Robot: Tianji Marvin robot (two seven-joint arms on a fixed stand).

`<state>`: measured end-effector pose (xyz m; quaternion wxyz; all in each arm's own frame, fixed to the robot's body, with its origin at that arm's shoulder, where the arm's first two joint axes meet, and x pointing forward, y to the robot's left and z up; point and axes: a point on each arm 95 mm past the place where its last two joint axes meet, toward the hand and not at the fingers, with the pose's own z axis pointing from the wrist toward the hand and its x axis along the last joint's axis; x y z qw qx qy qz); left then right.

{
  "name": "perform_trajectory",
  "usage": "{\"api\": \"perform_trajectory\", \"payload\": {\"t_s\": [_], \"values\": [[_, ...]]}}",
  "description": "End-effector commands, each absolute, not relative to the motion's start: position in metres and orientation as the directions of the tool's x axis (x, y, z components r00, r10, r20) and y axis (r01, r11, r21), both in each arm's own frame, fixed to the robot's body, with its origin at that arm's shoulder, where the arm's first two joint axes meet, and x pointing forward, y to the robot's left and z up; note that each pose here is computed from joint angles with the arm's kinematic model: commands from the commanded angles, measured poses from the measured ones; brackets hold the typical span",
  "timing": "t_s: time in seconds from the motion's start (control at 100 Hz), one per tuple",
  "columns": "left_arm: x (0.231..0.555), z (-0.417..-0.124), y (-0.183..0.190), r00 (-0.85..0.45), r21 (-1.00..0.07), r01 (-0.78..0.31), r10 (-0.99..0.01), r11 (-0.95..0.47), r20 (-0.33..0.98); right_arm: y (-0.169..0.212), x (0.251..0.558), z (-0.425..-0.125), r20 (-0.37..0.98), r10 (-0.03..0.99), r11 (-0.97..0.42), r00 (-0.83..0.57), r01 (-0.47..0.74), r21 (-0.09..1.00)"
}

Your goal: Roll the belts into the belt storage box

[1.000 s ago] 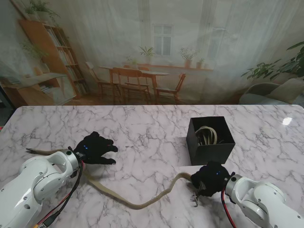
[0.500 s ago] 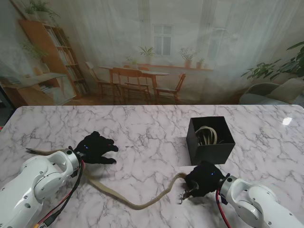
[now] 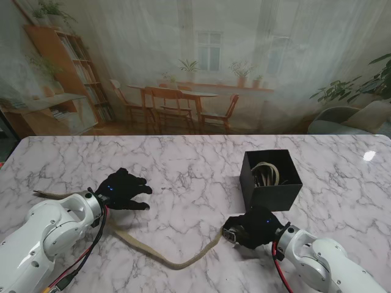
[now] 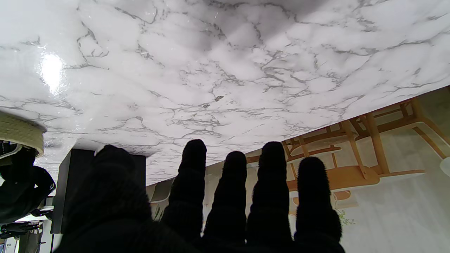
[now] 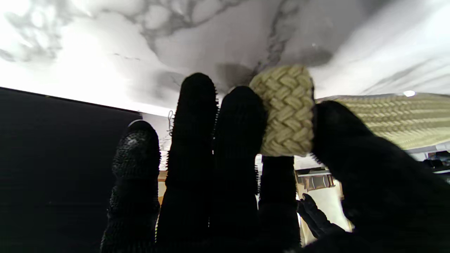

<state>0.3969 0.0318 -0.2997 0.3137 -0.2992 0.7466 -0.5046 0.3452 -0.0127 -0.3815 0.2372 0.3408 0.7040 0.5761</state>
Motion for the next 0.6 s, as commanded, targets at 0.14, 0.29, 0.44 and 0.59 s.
{"api": "perform_trajectory", "payload": {"t_s": [0.14,0.29,0.44,0.59], "values": [[0.3966,-0.302,0.0305,-0.629,-0.94,-0.139,-0.761,0.312,-0.159,-0.0054,0.3447,-0.3878,0.095,0.765,0.059,-0.637,0.217,0.974],[0.3961,-0.3018,0.0308,-0.629,-0.941,-0.136,-0.761,0.309,-0.159,-0.0027,0.3441,-0.3901,0.109,0.776,0.037,-0.621,0.218,0.975],[0.3957,-0.3016,0.0312,-0.628,-0.943,-0.131,-0.762,0.305,-0.16,-0.001,0.3436,-0.3923,0.106,0.788,0.035,-0.606,0.217,0.976],[0.3954,-0.3012,0.0322,-0.626,-0.945,-0.126,-0.763,0.303,-0.161,-0.0014,0.3425,-0.3924,0.107,0.799,0.03,-0.592,0.218,0.976]]}}
